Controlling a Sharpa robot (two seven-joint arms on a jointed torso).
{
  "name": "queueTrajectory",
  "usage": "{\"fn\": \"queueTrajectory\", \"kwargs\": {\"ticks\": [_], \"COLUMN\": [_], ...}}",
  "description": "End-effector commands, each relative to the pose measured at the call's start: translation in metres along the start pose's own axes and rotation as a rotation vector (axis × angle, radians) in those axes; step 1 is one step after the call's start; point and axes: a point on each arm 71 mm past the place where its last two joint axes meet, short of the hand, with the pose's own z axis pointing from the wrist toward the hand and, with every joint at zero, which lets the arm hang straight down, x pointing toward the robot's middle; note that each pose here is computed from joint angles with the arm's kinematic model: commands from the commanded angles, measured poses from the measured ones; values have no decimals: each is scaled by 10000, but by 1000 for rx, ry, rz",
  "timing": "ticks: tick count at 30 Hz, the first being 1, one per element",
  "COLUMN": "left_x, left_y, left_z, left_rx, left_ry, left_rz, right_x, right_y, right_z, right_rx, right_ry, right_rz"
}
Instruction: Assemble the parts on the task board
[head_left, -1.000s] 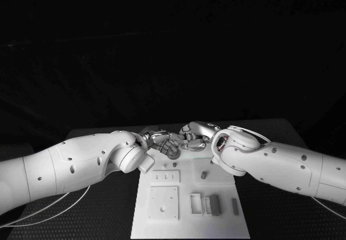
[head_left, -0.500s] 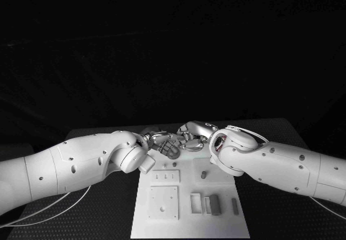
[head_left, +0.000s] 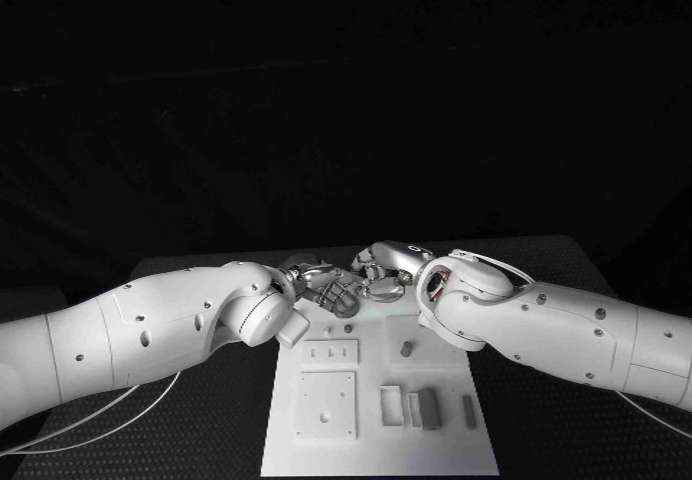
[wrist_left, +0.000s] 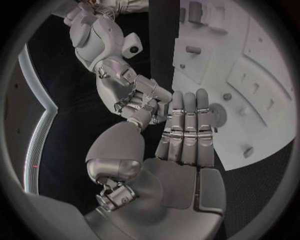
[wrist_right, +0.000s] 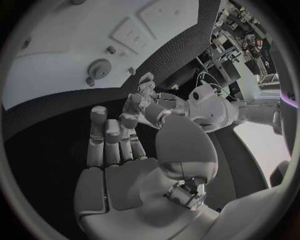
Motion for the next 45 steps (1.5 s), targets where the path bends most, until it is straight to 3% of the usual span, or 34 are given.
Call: {"fn": "queueTrajectory", "kwargs": {"ticks": [1, 22, 31, 34, 37, 45], "left_x": [10, -11, -36, -54, -68, -115], "left_y": [-41, -21, 5, 25, 50, 150], "left_z": [0, -4, -6, -8, -11, -40], "left_rx": [24, 14, 4, -3, -13, -44], "left_ry": [-1, -7, -3, -1, 9, 37], "left_rz": [0, 2, 18, 28, 48, 141], "right_x": [35, 29, 1, -17, -77, -243], "right_y": [50, 10, -85, -130, -231, -675], "right_z": [0, -16, -29, -48, -87, -191], "right_rx": [-25, -16, -8, -5, 5, 87], "right_ry": [22, 23, 11, -2, -50, -148], "right_rz": [-10, -11, 54, 71, 112, 157]}}
